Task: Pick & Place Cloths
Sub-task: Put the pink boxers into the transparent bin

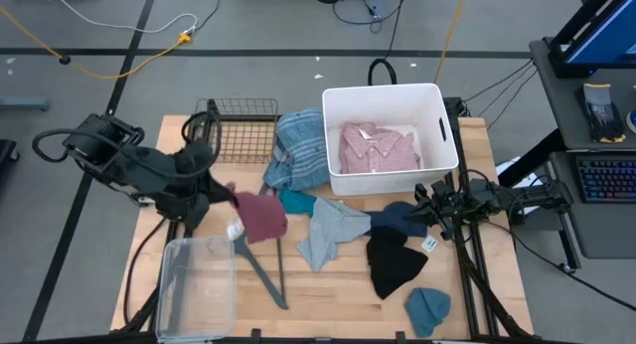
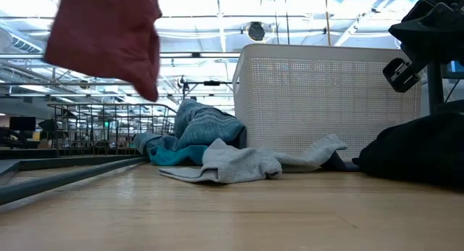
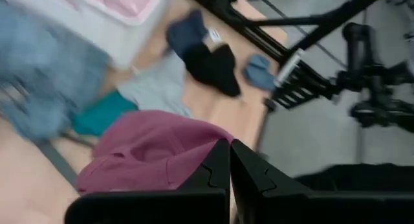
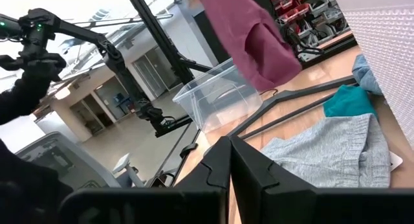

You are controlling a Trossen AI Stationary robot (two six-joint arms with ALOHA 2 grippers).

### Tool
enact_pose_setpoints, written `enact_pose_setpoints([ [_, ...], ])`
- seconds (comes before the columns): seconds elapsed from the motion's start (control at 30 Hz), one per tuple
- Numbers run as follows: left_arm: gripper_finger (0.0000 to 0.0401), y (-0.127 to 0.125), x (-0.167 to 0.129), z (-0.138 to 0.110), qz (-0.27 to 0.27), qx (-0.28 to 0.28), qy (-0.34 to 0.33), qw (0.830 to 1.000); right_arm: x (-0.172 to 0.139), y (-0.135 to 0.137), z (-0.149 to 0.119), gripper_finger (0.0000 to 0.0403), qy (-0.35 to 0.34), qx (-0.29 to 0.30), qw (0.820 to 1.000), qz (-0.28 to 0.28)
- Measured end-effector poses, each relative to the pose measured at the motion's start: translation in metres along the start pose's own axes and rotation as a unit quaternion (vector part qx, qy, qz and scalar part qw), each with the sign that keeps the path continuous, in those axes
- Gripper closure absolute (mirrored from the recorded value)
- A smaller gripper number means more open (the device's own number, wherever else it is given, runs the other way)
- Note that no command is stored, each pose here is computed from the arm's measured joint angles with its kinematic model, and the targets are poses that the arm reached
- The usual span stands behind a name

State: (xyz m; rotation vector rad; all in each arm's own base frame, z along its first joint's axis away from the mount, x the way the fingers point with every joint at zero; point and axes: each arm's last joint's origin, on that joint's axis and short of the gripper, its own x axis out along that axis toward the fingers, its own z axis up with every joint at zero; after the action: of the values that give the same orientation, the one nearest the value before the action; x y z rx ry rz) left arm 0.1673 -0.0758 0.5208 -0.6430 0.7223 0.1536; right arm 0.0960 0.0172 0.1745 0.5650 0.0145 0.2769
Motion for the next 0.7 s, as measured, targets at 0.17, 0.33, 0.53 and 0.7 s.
enact_pose_setpoints([
  [0.17, 0.0401, -0.005, -0.004, -0.009, -0.043, -0.059, 0.06, 0.996, 0.0, 0.0, 0.0, 0.0399, 0.0, 0.0, 1.0, 0.0],
  [0.33, 0.0401, -0.013, -0.009, -0.021, -0.083, -0.103, 0.144, 0.981, 0.0, 0.0, 0.0, 0.0399, -0.001, -0.001, 1.0, -0.002],
  [0.53, 0.0401, -0.022, -0.016, -0.037, -0.099, -0.175, 0.234, 0.951, 0.0, -0.001, -0.001, 0.0399, 0.007, 0.0, 1.0, -0.007],
  [0.7, 0.0401, -0.029, -0.022, -0.056, -0.081, -0.238, 0.323, 0.912, 0.0, -0.001, -0.002, 0.0399, 0.008, 0.0, 1.0, -0.01],
])
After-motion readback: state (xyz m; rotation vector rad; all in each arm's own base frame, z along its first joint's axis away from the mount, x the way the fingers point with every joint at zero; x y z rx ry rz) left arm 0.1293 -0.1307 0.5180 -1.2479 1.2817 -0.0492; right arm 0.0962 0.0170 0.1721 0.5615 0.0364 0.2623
